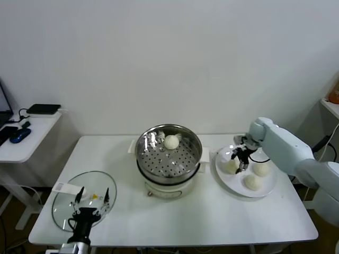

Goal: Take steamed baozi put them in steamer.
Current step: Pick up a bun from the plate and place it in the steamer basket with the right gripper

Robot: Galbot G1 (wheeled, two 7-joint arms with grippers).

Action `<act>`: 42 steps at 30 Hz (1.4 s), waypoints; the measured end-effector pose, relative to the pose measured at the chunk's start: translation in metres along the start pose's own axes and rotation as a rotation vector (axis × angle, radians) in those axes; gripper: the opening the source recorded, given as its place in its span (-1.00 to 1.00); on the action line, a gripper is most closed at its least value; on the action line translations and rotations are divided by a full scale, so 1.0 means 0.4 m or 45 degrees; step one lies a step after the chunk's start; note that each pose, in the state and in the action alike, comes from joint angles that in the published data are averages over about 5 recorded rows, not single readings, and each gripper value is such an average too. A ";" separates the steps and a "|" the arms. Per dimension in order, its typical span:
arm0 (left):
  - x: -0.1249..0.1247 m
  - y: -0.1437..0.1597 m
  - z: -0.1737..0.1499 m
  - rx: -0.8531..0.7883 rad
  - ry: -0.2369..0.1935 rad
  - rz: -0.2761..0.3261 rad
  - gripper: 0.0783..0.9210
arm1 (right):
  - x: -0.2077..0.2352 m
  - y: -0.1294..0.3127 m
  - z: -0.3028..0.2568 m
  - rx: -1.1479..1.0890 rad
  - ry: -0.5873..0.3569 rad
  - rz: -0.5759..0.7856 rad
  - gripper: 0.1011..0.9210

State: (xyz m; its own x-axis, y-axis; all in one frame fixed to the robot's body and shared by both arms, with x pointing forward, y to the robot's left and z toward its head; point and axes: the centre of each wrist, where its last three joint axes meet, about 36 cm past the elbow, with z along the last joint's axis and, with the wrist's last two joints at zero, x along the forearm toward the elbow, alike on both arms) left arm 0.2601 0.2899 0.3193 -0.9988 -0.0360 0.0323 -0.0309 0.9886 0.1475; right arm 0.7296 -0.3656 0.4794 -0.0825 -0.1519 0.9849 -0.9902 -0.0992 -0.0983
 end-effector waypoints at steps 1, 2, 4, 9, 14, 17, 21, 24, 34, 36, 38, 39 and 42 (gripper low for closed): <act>0.000 0.000 0.000 0.000 0.000 0.000 0.77 | 0.014 -0.004 -0.003 0.002 -0.005 0.007 0.45; -0.001 -0.001 0.000 0.000 -0.001 0.001 0.77 | 0.031 -0.008 -0.006 0.003 -0.010 0.016 0.45; -0.001 -0.003 0.000 0.002 -0.001 0.001 0.77 | 0.067 -0.017 -0.014 0.006 -0.021 0.034 0.45; -0.003 -0.007 -0.003 0.006 -0.007 0.001 0.77 | 0.176 -0.048 -0.055 0.015 -0.063 0.083 0.45; -0.002 -0.010 -0.010 0.006 -0.016 0.004 0.77 | 0.293 -0.079 -0.125 0.023 -0.126 0.127 0.45; -0.001 -0.011 -0.014 0.005 -0.020 0.006 0.77 | 0.359 -0.092 -0.173 0.023 -0.168 0.147 0.45; 0.000 -0.015 -0.020 0.003 -0.029 0.011 0.77 | 0.435 -0.103 -0.239 0.033 -0.218 0.163 0.45; 0.002 -0.017 -0.024 0.001 -0.033 0.016 0.77 | 0.479 -0.107 -0.292 0.046 -0.253 0.167 0.45; 0.005 -0.015 -0.042 -0.021 -0.046 0.027 0.77 | 0.502 -0.117 -0.487 0.113 -0.327 0.129 0.45; 0.006 -0.012 -0.046 -0.028 -0.049 0.026 0.77 | 0.489 -0.119 -0.531 0.135 -0.333 0.115 0.46; 0.007 -0.010 -0.050 -0.033 -0.052 0.026 0.77 | 0.470 -0.122 -0.574 0.156 -0.338 0.098 0.46; 0.008 -0.010 -0.052 -0.035 -0.053 0.025 0.77 | 0.458 -0.123 -0.595 0.166 -0.339 0.088 0.46; 0.007 -0.007 -0.055 -0.040 -0.058 0.022 0.77 | 0.422 -0.127 -0.651 0.192 -0.342 0.061 0.47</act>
State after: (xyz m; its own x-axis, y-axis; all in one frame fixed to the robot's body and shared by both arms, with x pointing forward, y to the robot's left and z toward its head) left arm 0.2581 0.2838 0.3409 -0.9999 -0.0116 -0.0098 -0.0131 0.9838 0.1786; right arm 0.7365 -0.1303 0.6878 -0.0758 -0.4121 0.9080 -0.9564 -0.2277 -0.1832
